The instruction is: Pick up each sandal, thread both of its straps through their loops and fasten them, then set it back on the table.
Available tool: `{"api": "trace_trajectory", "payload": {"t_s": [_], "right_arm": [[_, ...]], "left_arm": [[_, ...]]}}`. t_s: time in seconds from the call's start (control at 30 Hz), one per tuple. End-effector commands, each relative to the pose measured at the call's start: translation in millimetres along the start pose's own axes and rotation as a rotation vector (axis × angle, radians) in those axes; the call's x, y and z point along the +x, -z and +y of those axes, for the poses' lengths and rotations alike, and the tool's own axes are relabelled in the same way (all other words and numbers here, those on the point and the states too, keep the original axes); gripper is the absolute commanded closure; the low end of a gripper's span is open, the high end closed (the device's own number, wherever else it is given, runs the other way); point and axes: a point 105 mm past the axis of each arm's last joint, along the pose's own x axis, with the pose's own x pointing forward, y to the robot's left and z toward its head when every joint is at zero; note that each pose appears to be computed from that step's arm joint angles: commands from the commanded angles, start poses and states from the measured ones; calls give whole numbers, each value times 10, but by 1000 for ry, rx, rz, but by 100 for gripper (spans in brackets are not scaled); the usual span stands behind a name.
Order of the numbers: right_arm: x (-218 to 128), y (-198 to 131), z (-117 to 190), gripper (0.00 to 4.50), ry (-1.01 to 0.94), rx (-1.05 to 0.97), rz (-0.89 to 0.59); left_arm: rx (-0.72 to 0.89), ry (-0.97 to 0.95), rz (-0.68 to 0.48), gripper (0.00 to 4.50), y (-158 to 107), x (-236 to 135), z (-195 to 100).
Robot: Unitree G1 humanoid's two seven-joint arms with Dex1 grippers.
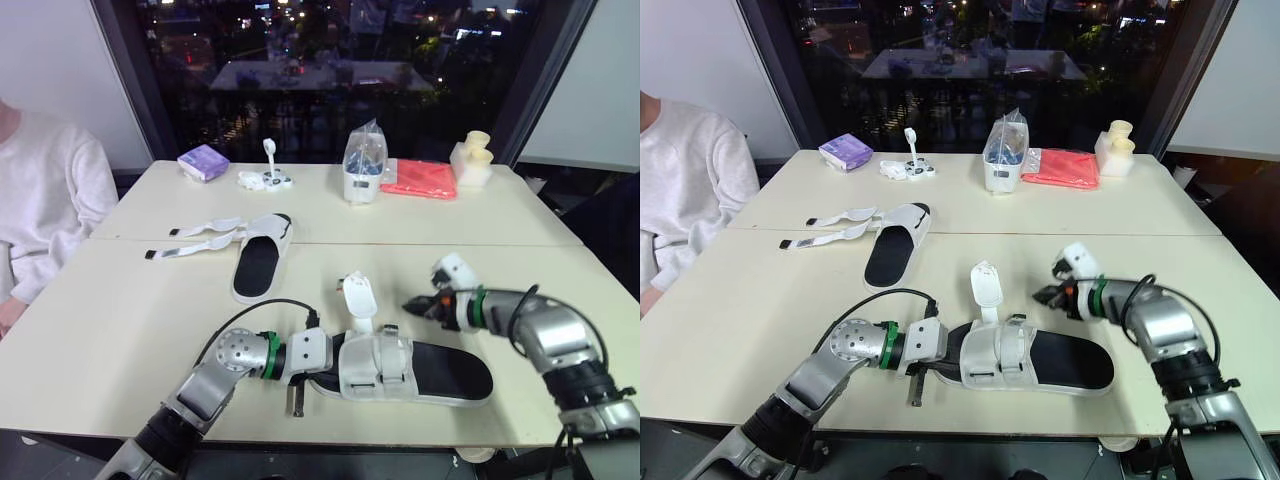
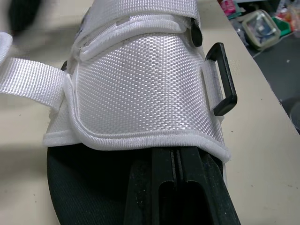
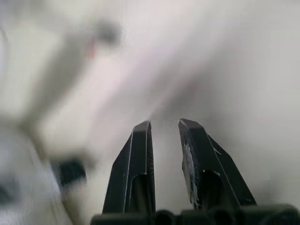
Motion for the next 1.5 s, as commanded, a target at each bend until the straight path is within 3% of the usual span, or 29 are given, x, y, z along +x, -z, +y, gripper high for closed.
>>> {"api": "trace_trajectory", "payload": {"t_s": [0.03, 0.17, 0.27, 0.4, 0.87, 1.0, 1.5], "right_arm": [[-113, -352, 155, 358, -89, 47, -101], [-97, -388, 294, 358, -160, 100, -86], [-5, -286, 476, 273, -265, 158, -33], [72, -228, 617, 84, -359, 226, 7], [338, -264, 1096, 84, -608, 287, 55], [549, -348, 1230, 84, -686, 382, 33], [575, -741, 1268, 84, -739, 381, -70]], "left_arm": [[-103, 48, 145, 450, 412, 39, -185], [-103, 47, 145, 450, 414, 38, -174], [-96, 51, 140, 450, 404, 48, -174], [-91, 53, 141, 450, 405, 46, -171], [-90, 42, 150, 450, 426, 16, -158], [-91, 37, 151, 450, 427, 10, -170], [-96, 22, 146, 450, 420, 8, -184]]}}
